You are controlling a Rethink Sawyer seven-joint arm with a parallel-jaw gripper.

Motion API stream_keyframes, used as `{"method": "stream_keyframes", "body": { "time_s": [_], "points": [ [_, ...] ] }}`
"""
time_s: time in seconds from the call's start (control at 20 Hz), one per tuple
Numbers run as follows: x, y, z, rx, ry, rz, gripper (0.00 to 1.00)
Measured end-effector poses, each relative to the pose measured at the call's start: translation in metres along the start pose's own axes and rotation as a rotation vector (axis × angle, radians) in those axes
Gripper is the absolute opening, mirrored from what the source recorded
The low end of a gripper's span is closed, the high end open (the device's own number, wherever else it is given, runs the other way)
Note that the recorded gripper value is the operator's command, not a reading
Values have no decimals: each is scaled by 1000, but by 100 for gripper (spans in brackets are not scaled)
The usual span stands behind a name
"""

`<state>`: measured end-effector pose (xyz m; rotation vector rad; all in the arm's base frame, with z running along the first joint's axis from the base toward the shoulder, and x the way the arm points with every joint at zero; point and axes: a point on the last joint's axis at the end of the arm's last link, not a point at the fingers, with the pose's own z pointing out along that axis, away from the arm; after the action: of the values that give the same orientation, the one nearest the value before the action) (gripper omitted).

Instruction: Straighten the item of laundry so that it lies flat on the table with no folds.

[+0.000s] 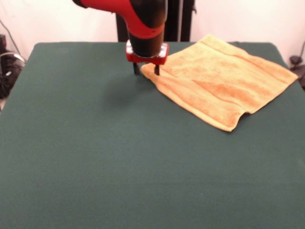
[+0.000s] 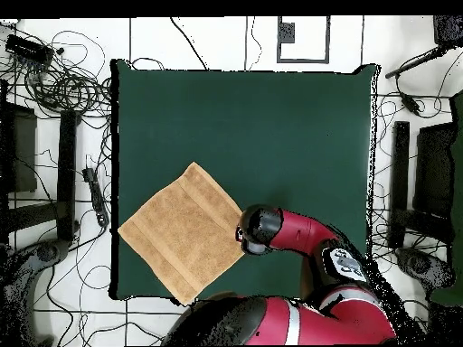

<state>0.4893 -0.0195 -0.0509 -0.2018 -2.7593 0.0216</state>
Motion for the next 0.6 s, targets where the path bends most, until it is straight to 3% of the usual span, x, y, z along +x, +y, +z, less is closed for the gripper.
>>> {"method": "stream_keyframes", "body": {
  "time_s": [0.6],
  "points": [
    [-1,-4,1,-17,6,12,100]
  ]
}}
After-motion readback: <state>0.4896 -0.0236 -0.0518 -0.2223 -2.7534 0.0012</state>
